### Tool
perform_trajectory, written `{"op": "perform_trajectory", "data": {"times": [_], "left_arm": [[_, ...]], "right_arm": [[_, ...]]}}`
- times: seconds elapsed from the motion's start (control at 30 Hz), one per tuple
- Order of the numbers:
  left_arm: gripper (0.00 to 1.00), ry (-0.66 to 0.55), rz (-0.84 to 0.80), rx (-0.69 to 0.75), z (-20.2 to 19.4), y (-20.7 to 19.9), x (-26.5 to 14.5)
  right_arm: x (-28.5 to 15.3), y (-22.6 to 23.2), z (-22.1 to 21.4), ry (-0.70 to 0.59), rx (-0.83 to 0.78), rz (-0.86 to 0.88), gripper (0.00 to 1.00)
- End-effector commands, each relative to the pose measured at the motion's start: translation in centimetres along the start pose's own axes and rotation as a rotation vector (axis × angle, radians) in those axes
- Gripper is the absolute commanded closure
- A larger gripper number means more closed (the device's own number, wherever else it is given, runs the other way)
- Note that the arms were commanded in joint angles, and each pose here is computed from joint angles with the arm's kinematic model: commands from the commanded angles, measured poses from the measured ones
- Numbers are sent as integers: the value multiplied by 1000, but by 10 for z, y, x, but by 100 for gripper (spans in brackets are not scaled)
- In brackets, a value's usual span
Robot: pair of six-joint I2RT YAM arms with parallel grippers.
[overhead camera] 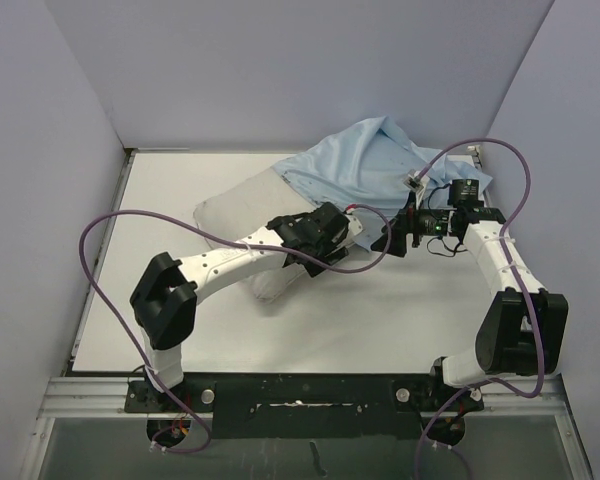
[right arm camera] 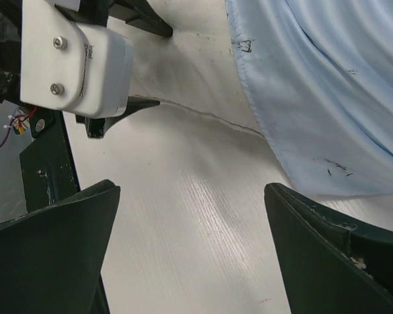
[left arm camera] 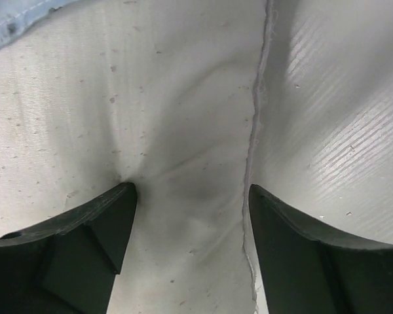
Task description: Put the pillow into the pillowcase
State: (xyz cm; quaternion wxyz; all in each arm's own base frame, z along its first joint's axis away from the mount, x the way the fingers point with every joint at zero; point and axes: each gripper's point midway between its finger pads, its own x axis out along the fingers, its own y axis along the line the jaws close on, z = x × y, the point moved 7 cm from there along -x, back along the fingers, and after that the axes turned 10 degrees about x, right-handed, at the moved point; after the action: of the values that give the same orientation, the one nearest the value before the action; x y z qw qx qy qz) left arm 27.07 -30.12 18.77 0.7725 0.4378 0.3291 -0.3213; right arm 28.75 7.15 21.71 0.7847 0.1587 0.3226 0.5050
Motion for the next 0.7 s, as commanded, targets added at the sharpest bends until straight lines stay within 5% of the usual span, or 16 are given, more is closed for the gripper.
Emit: {"op": "perform_trajectory", "data": {"times": [0.0,0.17,0.27,0.67], "left_arm": [[40,-19,-27,-68,3,11,6],[83,-53,-124,-144,0,13,8],[98,-92,-204,-214,-2,17,6],[100,-449,-536,-565,17,52,-44]], "right_arm": [[-4,1,4,-12,-60,-5,2],[-3,-4,0,4,-67,-33,2],[-3,-10,-3,17,-69,-70,2],[24,-54,-22,167,-97,-333,1]]}}
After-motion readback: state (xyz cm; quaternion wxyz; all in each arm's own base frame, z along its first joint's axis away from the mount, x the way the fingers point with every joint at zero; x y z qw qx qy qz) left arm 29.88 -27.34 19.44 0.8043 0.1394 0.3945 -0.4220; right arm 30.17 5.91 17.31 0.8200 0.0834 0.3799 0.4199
